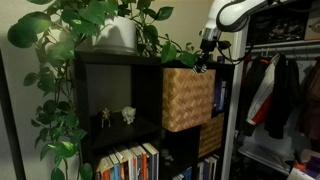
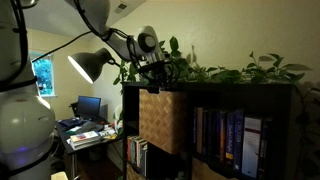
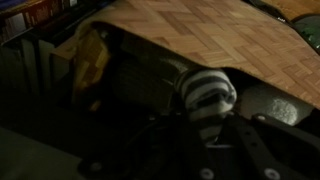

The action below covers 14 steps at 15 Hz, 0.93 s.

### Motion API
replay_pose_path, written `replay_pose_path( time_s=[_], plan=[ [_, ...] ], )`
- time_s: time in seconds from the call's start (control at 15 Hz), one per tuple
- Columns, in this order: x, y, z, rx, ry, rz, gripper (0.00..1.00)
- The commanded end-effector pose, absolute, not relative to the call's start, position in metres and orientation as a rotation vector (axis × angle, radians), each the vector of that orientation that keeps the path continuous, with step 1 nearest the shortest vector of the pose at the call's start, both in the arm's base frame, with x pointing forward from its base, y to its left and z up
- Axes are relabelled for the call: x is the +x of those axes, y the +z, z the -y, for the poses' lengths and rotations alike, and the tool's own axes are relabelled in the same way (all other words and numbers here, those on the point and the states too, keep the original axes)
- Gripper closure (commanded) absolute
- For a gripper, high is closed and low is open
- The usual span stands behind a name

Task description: Slide out the storage container from the middle,remove three pairs of socks and close it

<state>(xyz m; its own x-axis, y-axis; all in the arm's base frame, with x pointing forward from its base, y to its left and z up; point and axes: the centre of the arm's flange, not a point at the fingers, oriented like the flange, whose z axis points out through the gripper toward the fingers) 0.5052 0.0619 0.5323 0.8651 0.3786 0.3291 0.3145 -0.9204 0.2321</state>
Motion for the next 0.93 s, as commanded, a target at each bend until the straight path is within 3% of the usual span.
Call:
replay_pose_path(
  time_s=[0.0, 0.87],
  plan=[
    [0.490, 0.567, -0.055, 2.844, 0.561, -0.534, 0.88],
    [0.506, 0.652, -0.025, 2.601, 0.786, -0.453, 0.88]
  ],
)
